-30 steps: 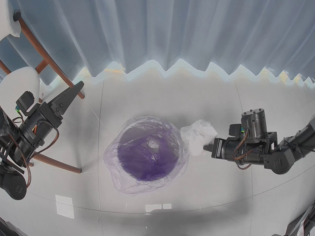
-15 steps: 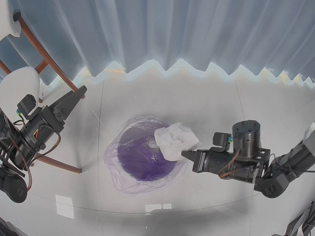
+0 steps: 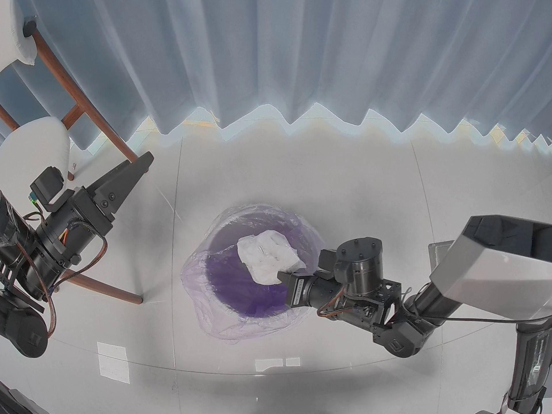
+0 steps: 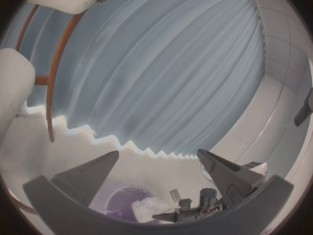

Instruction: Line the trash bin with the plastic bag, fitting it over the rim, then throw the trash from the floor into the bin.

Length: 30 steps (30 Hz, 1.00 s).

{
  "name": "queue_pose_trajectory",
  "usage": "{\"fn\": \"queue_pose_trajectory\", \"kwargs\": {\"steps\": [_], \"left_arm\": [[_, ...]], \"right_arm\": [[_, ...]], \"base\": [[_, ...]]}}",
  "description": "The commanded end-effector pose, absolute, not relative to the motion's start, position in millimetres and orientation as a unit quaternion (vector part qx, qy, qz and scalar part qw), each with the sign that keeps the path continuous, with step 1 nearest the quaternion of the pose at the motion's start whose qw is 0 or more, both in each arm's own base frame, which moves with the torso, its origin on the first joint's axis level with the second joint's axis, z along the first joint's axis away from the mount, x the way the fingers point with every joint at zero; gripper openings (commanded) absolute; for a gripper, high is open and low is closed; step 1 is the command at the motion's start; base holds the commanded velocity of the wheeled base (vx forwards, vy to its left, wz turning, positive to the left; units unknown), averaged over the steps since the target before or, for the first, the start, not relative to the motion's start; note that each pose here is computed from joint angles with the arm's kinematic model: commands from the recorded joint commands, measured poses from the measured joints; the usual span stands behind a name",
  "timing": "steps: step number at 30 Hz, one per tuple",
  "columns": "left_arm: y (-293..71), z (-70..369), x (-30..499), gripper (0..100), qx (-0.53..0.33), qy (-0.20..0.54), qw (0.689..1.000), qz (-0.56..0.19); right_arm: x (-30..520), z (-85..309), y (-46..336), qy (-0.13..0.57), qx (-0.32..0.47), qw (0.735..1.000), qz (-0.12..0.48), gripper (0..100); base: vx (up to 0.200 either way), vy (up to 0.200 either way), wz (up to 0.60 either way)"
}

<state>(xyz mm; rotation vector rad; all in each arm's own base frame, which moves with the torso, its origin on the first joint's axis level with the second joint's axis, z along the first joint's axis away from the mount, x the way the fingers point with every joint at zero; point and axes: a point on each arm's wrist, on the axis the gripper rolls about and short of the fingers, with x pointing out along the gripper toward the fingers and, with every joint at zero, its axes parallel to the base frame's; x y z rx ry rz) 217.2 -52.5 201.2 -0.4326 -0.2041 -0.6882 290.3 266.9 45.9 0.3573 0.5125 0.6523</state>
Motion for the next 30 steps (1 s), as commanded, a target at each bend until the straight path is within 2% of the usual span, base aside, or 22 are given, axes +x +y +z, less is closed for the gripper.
{"fn": "queue_pose_trajectory", "kwargs": {"steps": [1,9,10,21,27,30], "left_arm": [[-52.6,200.5,217.1,100,-0.210,-0.098,0.914,-0.334],[-52.4,199.8,217.8,100,-0.206,-0.098,0.915,-0.332],[-52.4,199.5,218.1,100,-0.204,-0.098,0.916,-0.332],[-52.4,199.7,217.8,100,-0.200,-0.100,0.917,-0.331],[-52.3,200.0,217.5,100,-0.199,-0.101,0.917,-0.331],[-52.5,200.2,217.0,100,-0.199,-0.101,0.916,-0.332]], "right_arm": [[301.7,14.3,279.2,0.269,0.165,0.897,0.309,0],[304.4,9.1,281.7,0.270,0.165,0.897,0.308,0],[304.4,8.9,281.7,0.271,0.165,0.897,0.308,100],[303.9,22.5,282.1,0.255,0.185,0.896,0.313,100],[300.8,46.0,279.2,0.233,0.195,0.898,0.320,100],[288.4,97.0,267.7,0.187,0.214,0.898,0.335,100]], "base": [[0.000,0.000,0.00],[0.000,0.000,0.00],[0.000,0.000,0.00],[0.000,0.000,0.00],[0.000,0.000,0.00],[0.000,0.000,0.00]]}}
